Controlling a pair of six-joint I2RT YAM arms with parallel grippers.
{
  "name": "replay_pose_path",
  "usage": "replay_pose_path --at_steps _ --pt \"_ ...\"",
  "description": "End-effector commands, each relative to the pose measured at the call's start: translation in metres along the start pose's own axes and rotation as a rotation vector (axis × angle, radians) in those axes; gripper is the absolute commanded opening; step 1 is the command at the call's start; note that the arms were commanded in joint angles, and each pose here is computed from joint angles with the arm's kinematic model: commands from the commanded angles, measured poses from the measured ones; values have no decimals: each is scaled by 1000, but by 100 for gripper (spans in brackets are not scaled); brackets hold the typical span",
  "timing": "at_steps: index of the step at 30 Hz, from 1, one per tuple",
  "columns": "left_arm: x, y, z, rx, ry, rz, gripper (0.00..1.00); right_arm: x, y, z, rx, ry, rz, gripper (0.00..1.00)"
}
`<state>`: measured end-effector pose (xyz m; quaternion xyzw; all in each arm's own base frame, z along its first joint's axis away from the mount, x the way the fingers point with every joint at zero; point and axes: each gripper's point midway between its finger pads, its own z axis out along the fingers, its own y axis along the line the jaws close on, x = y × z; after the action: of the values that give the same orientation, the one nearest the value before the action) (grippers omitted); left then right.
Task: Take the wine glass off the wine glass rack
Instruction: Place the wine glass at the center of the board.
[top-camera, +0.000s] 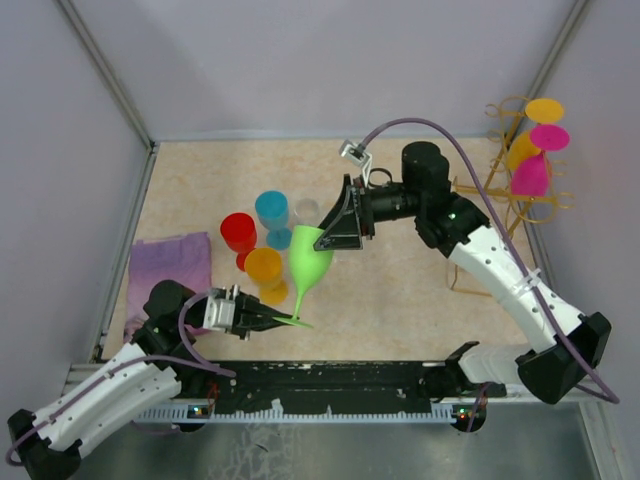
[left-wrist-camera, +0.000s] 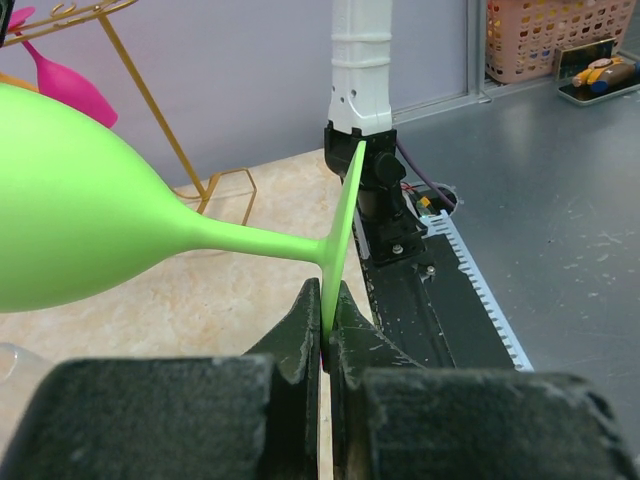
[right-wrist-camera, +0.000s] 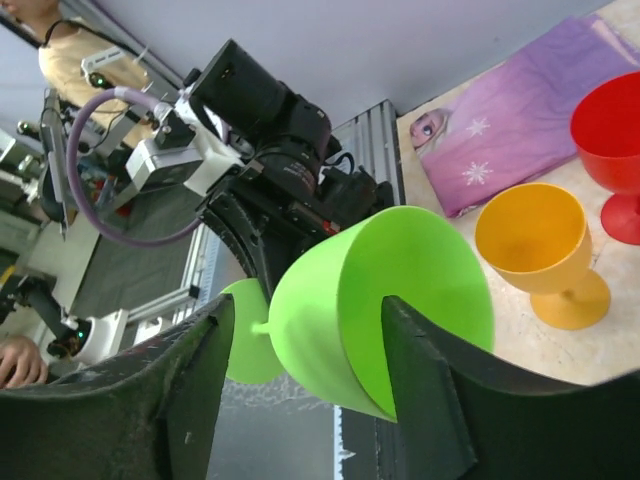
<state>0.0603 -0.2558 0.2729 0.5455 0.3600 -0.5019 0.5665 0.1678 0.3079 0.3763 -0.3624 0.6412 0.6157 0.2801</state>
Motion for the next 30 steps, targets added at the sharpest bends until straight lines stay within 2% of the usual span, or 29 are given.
replay_pose_path --at_steps 1,3,8,11,18,19,21,25,26,28,30 --pt "-17 0 1 11 -39 70 0 0 17 4 -50 47 -64 55" --pt "-16 1 1 3 -34 66 0 2 19 4 -56 55 -62 49" --pt "-12 3 -1 -16 -16 56 0 2 26 4 -77 51 -90 43" --pt "-9 6 -1 -32 -11 54 0 2 29 3 -73 49 -99 36" --pt "-7 12 -3 -71 9 41 0 -2 29 2 -56 26 -131 6" --pt "-7 12 -3 -76 10 39 2 -3 28 1 -47 21 -135 1" --pt "-7 15 -4 -94 10 38 5 -6 25 1 -18 4 -145 0" --pt "-10 21 -6 -140 6 40 19 -11 28 -2 -1 -19 -179 0" --pt "-10 23 -7 -157 4 37 27 -12 30 -3 2 -26 -188 0" --pt "-12 28 -8 -184 0 33 50 -14 32 -5 10 -38 -202 0" --pt "-14 25 -7 -167 -5 34 46 -16 33 -7 25 -48 -211 0"
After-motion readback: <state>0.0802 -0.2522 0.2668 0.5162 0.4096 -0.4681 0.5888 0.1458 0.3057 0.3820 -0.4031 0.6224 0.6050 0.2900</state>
